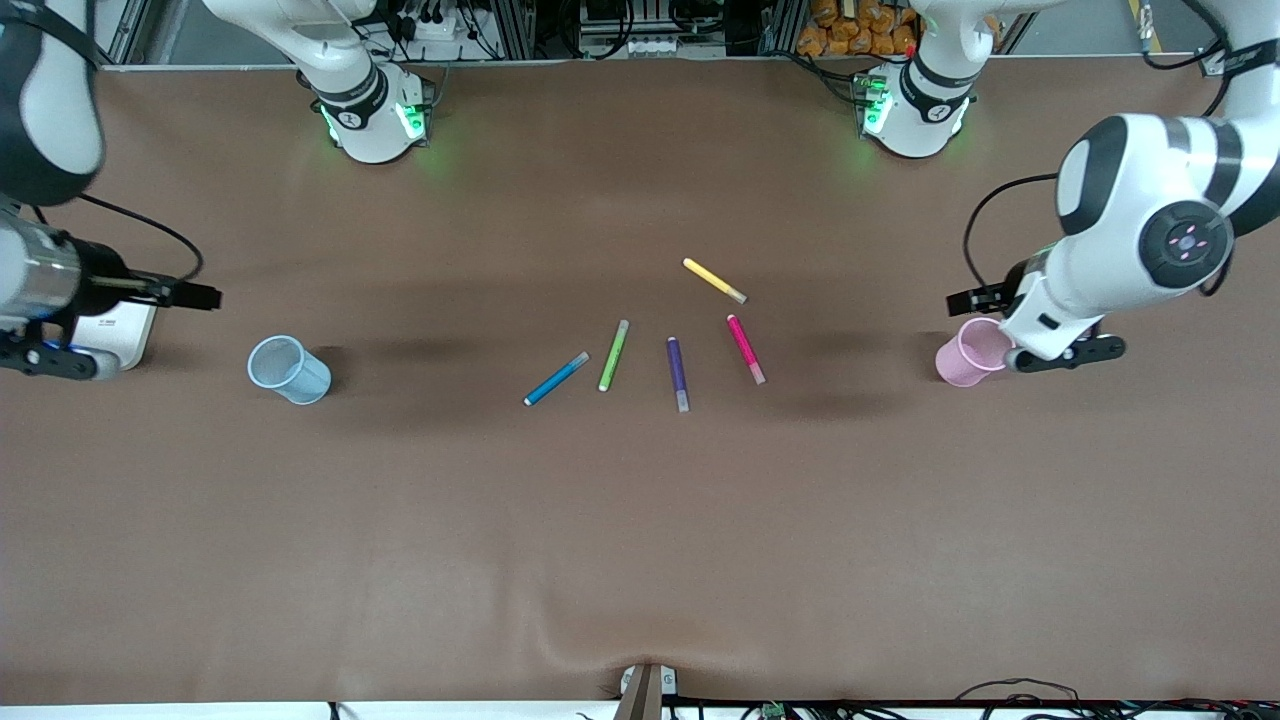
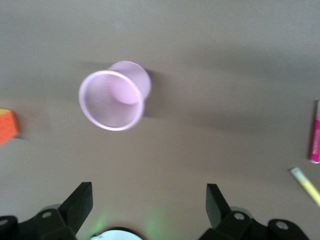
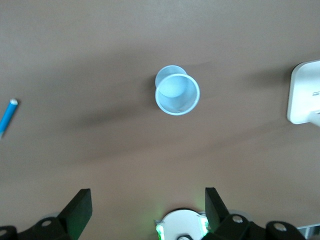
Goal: Place pink and blue markers in matching cups
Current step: 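Reach the left gripper to the pink marker while the right gripper reaches the blue marker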
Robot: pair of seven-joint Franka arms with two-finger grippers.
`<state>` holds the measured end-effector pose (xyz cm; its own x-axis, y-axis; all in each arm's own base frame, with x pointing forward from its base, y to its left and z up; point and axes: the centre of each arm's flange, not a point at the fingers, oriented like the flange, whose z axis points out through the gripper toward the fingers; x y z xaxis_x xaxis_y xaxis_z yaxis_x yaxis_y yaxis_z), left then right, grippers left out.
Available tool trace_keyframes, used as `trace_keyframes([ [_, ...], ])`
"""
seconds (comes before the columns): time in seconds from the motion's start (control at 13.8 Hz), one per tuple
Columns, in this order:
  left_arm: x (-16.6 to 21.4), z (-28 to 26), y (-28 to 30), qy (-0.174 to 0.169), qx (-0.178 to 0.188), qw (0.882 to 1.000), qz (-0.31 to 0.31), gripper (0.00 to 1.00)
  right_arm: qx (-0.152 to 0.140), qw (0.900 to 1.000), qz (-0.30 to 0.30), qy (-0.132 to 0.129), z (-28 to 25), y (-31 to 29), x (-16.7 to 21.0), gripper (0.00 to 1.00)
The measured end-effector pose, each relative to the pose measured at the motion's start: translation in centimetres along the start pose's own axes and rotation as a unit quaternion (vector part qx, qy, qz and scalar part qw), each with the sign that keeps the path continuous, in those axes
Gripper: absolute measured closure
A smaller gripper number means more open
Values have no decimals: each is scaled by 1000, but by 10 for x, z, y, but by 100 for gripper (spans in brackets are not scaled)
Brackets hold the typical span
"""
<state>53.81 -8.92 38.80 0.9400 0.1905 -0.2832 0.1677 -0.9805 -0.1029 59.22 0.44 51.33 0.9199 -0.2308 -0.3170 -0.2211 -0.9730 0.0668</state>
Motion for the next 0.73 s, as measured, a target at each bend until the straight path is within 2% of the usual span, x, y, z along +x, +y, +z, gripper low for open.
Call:
trace_keyframes([
  [0.22,-8,29,57,-27,-1,999,-38,0,-5,999,47,-1,34,-42,20,0],
  [0.51,-12,74,145,-68,-9,990,-125,0,30,995,97,-7,70,-78,36,0],
  [0.73,-10,100,210,-78,-1,983,-167,0,32,991,130,-13,96,-111,31,0],
])
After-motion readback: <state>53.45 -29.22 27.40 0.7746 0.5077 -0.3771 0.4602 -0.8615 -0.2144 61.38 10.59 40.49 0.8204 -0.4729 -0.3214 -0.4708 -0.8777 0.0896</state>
